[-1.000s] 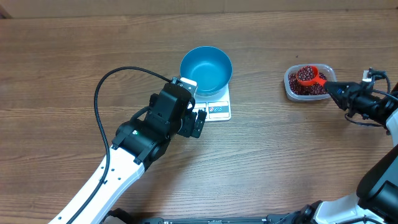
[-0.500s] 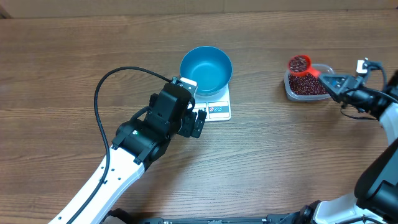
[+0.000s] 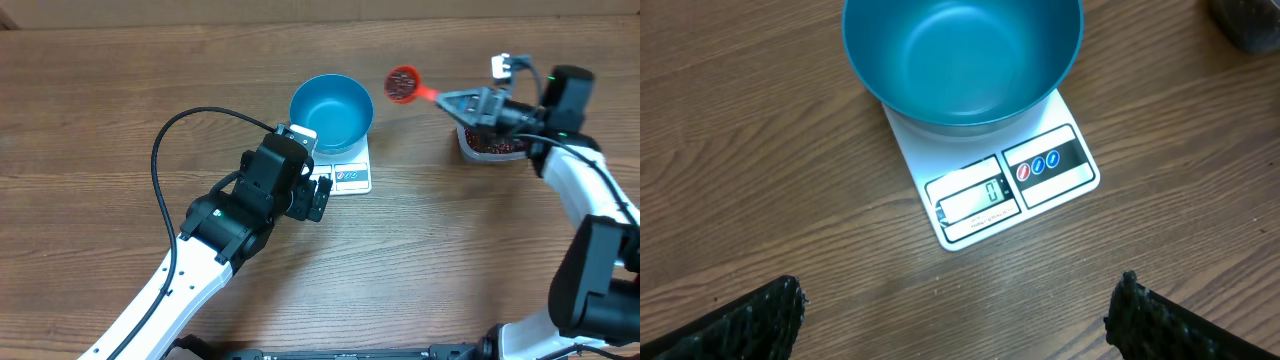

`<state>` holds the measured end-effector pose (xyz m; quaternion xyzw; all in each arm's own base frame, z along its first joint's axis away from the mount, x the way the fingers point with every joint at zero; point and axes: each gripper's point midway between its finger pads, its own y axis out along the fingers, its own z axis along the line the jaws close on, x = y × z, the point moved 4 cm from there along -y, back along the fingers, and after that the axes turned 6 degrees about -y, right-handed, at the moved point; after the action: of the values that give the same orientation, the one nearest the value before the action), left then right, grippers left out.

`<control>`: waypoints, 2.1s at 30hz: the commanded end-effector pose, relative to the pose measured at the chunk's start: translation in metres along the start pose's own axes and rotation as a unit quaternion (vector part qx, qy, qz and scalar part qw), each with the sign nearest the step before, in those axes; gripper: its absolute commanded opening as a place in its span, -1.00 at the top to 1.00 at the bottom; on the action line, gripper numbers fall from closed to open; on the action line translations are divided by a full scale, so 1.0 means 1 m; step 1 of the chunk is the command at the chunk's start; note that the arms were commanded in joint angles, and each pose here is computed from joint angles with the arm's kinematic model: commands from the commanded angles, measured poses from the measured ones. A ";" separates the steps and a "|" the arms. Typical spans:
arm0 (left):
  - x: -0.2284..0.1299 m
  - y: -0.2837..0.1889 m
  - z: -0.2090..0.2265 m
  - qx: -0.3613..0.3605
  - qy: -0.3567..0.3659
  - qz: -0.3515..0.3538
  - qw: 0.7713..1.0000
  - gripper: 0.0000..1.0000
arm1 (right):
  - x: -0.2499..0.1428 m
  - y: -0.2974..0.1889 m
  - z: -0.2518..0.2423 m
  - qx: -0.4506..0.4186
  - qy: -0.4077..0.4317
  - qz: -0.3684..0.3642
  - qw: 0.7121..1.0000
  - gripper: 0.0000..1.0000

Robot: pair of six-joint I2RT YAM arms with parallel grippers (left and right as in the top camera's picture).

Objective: Scoop item into bowl and weigh 150g on scale
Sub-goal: 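Carry the filled red scoop left over the blue bowl, then tip the red scoop to pour beans into the blue bowl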

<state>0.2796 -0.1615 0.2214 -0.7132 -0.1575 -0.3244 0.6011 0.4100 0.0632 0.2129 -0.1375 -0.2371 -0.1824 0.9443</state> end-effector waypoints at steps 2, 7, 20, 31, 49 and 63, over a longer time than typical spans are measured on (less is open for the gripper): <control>-0.002 0.001 0.001 -0.003 0.006 0.003 1.000 -0.99 | -0.005 0.033 0.005 -0.019 -0.003 0.006 1.000 0.92; -0.002 0.001 0.001 -0.003 0.006 0.003 1.000 -0.99 | -0.011 0.060 0.014 -0.029 -0.082 0.012 0.996 0.93; -0.002 0.001 0.001 -0.003 0.006 0.003 1.000 -0.99 | -0.024 0.089 0.017 -0.059 -0.313 0.031 0.947 0.92; -0.002 0.001 0.001 -0.003 0.006 0.003 1.000 -0.99 | -0.031 0.088 0.010 -0.061 -0.482 0.058 0.872 0.92; -0.002 0.001 0.001 -0.003 0.006 0.003 1.000 -0.99 | -0.035 0.087 0.007 -0.041 -0.701 0.083 0.707 0.92; -0.002 0.001 0.001 -0.003 0.006 0.003 1.000 -0.99 | -0.030 0.088 0.011 -0.039 -0.738 0.074 0.670 0.92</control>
<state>0.2795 -0.1615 0.2213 -0.7132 -0.1574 -0.3243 0.6012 0.4157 0.1531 0.1931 -0.2826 -0.8328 0.0377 0.4746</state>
